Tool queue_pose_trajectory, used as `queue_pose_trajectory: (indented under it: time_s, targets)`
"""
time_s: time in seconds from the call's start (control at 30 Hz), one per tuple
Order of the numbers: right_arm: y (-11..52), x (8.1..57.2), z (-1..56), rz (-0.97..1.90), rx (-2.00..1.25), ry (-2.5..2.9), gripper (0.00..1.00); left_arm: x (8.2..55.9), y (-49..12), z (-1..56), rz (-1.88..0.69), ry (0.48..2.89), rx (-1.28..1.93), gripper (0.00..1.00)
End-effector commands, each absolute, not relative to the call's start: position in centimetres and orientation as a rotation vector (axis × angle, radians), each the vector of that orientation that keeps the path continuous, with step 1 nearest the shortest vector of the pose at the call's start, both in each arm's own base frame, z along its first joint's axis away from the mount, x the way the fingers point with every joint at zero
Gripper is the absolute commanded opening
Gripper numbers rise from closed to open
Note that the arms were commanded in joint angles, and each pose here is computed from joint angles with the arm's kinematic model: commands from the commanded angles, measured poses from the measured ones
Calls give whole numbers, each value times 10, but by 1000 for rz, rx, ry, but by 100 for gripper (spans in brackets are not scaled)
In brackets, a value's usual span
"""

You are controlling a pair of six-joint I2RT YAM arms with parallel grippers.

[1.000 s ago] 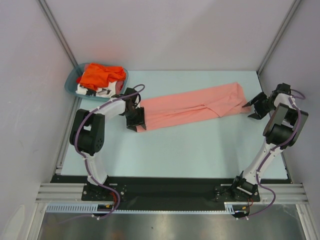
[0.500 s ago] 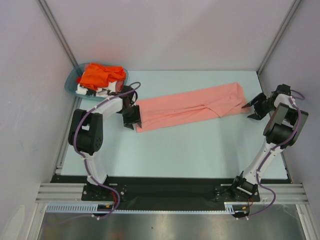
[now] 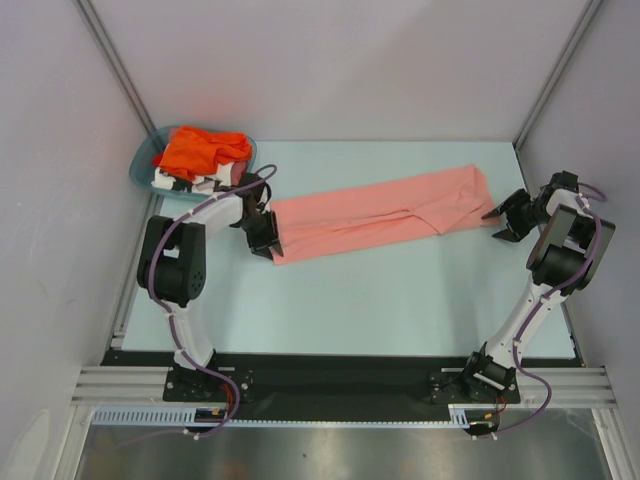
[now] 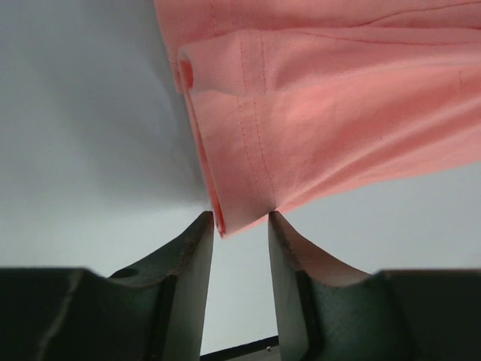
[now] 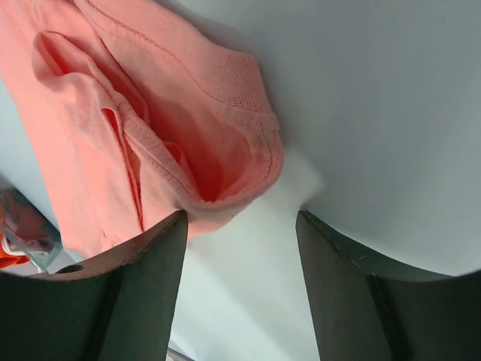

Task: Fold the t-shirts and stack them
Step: Fold the tshirt

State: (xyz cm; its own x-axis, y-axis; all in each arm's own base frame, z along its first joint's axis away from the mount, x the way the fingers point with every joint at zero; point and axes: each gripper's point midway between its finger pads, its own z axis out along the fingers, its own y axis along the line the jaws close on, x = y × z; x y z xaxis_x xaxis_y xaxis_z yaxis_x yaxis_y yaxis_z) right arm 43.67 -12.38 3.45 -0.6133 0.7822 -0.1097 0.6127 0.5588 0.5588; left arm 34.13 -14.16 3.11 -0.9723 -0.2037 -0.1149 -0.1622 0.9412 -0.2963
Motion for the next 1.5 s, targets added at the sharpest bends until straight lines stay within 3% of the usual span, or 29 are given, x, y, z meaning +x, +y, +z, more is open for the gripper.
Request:
queue_pose_trajectory:
  time_s: [0.0,0.1,0.27,0.37,0.5,0.67,0.87,0.97,1.07,1.13,1.47]
  targets:
    - [-132,442,34,678,1133,2434,65,348,-150,30,-492,2941,-293,38]
    - [-132,442,32,671,1138,2438,63,348,-150,30,-486,2945,-292,29]
    - [-134,446,34,654,1136,2424,51,336,-147,22,-481,2982,-293,8]
    - [-136,449,34,644,1132,2418,49,332,-147,18,-481,2999,-290,2]
    - [-135,449,33,635,1131,2429,49,331,-143,17,-451,3007,-284,0]
    - [-137,450,35,616,1113,2435,59,330,-142,15,-442,3017,-278,3]
    - [-138,456,31,614,1100,2427,54,331,-144,12,-461,3023,-271,4]
    - [-141,463,30,596,1076,2421,48,332,-145,11,-460,3031,-264,0]
    - [-145,470,31,573,1025,2426,35,330,-143,8,-449,3047,-257,0]
    - [-148,470,27,543,1027,2447,0,327,-142,6,-444,3059,-253,0]
    - [-161,440,37,317,1075,2569,0,299,-131,1,-377,3147,-252,0]
